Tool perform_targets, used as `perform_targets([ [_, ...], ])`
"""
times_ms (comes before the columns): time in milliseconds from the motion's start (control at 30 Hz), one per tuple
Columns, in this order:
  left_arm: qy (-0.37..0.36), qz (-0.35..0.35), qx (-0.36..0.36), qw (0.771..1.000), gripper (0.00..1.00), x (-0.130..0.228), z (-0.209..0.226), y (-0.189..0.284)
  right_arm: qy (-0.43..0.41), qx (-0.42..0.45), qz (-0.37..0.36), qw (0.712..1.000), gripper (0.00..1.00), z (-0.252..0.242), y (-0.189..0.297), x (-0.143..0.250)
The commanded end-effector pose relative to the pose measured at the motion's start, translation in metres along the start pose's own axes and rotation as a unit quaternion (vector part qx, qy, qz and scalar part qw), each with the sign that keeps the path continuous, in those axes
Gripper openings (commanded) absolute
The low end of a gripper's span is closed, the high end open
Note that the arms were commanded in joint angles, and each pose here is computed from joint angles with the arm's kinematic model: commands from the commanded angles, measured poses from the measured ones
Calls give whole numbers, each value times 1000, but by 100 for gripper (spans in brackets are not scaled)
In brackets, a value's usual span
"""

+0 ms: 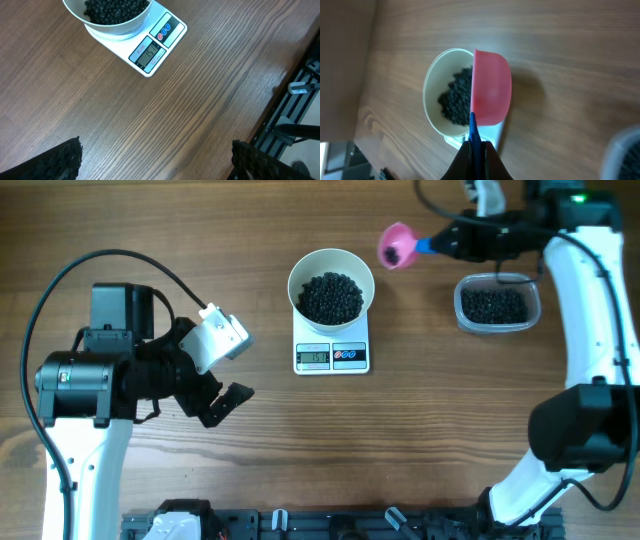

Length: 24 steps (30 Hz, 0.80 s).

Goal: Scoop item into bowl and weigh 150g on scale

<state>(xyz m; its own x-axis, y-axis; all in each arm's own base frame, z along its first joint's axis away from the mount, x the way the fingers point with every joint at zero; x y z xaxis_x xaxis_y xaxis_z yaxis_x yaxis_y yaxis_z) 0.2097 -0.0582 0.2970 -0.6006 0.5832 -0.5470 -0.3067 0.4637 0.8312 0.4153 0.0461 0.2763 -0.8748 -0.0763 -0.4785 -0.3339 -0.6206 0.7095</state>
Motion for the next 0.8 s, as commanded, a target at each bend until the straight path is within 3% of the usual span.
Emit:
perform_targets([
  [0,-10,-12,-7,1000,100,-3,0,6,4,23,-28,999,4,-25,45,5],
  [167,-10,-12,-7,1000,100,-3,0,6,-57,110,11,992,4,-78,86,42],
  [300,-10,-12,-7,1000,100,-3,0,6,-100,206,76,971,4,-107,110,74],
  [433,-10,-12,-7,1000,100,-3,0,6,-107,277,99,950,4,-114,111,74],
  [767,-10,-12,-7,1000,100,-3,0,6,16,472,162,866,5,-73,70,42],
])
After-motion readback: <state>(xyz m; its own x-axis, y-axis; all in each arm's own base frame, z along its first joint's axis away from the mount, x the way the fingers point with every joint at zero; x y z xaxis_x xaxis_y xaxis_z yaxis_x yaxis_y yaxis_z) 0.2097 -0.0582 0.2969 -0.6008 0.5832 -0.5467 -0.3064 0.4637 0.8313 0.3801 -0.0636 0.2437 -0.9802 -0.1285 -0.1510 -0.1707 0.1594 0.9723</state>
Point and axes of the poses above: each gripper's point midway between its finger pads, its own y axis back along the fingers, its own z axis along the line the jaws close on, x = y × z, the point moved 6 cm from there along y, back along the fingers, and after that the axes turned 7 degrees about y, right-handed, at the moved point
